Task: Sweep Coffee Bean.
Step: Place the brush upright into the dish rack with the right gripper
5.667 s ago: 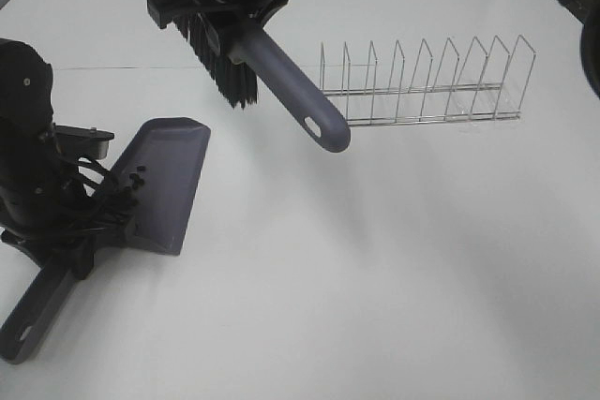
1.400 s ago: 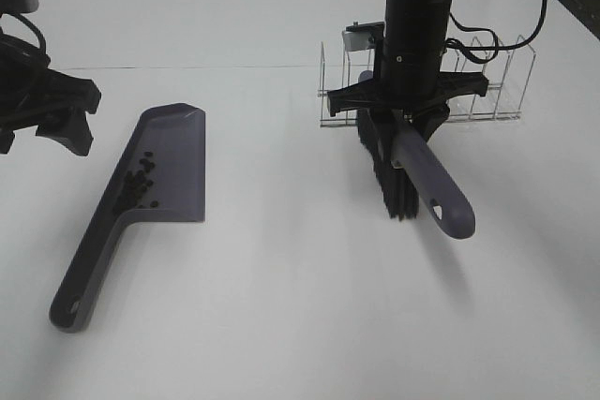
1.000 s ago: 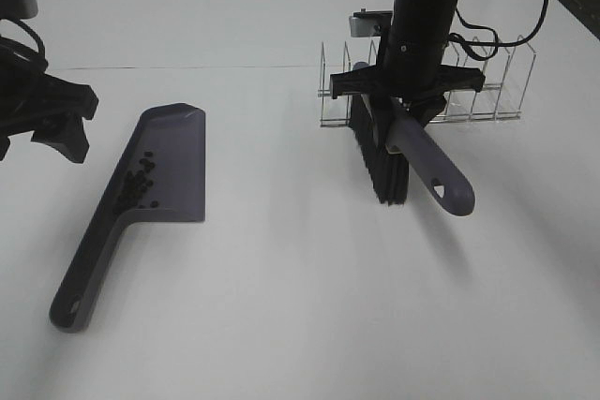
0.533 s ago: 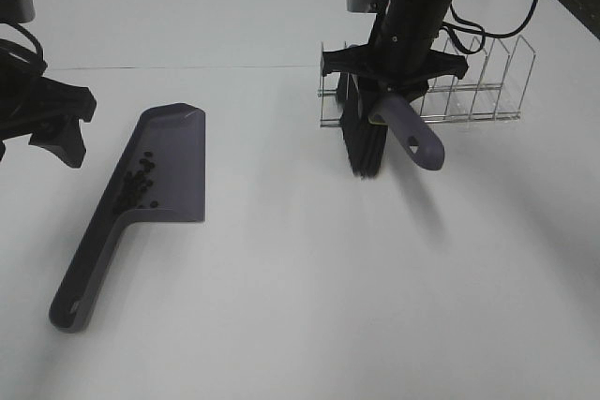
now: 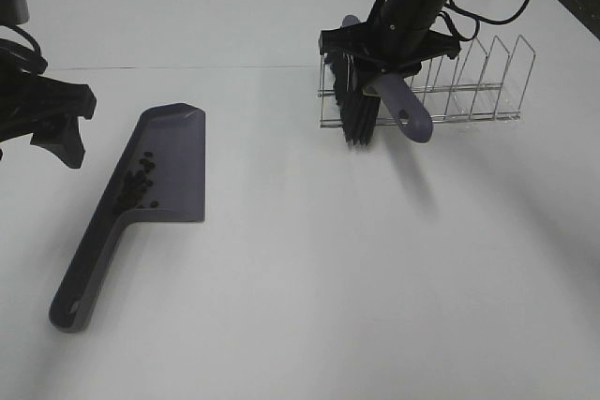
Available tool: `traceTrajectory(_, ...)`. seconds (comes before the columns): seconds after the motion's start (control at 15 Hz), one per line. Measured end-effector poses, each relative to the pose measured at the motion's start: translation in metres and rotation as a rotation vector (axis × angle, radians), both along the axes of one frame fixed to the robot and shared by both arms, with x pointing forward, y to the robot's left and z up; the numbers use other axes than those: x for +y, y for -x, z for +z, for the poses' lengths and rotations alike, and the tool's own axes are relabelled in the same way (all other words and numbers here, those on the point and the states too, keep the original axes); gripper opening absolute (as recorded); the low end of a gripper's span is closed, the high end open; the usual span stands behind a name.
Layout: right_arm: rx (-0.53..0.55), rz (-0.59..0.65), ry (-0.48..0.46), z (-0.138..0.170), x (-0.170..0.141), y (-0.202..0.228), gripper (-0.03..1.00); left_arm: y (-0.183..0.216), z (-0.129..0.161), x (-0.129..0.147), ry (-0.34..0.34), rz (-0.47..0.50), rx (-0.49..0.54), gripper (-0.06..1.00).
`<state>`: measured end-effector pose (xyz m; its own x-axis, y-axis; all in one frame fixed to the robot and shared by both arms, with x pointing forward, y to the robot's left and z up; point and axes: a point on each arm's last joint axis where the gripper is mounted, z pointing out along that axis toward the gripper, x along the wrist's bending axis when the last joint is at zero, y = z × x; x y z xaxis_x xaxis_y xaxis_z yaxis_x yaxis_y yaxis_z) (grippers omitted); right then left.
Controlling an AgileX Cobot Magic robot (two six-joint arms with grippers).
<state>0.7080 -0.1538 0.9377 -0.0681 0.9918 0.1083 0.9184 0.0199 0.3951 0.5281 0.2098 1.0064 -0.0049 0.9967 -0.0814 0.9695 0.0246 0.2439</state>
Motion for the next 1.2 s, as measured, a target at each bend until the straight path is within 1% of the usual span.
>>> traceTrajectory(0.13, 0.016, 0.019, 0.014, -0.007, 0.0, 0.0, 0.29, 0.0, 0.0, 0.0, 0.003, 0.012, 0.001, 0.7)
traceTrajectory(0.27, 0.065, 0.067, 0.055, -0.02, -0.001, 0.001, 0.29, 0.0, 0.0, 0.0, 0.005, 0.018, 0.001, 0.7)
traceTrajectory(0.67, 0.071, 0.066, 0.035, -0.017, 0.001, -0.002, 0.29, 0.0, 0.0, 0.0, 0.005, 0.018, 0.001, 0.7)
traceTrajectory(0.73, 0.074, 0.07, 0.034, -0.015, 0.002, -0.003, 0.35, 0.0, 0.0, 0.0, 0.005, 0.018, 0.001, 0.7)
traceTrajectory(0.87, 0.081, 0.072, 0.036, -0.011, 0.003, -0.005, 0.6, 0.0, 0.0, 0.0, 0.005, 0.021, 0.002, 0.7)
traceTrajectory(0.93, 0.086, 0.074, 0.038, -0.009, 0.003, -0.005, 0.7, 0.0, 0.0, 0.0, 0.005, 0.021, 0.002, 0.7)
traceTrajectory(1.0, 0.092, 0.074, 0.04, -0.008, 0.002, -0.005, 0.74, 0.0, 0.0, 0.0, 0.005, 0.021, 0.002, 0.7)
traceTrajectory(1.07, 0.093, 0.074, 0.041, -0.005, 0.002, -0.004, 0.76, 0.0, 0.0, 0.0, 0.005, 0.021, 0.002, 0.7)
traceTrajectory(1.2, 0.101, 0.072, 0.027, 0.003, 0.003, -0.002, 0.77, 0.0, 0.0, 0.0, 0.005, 0.021, 0.002, 0.7)
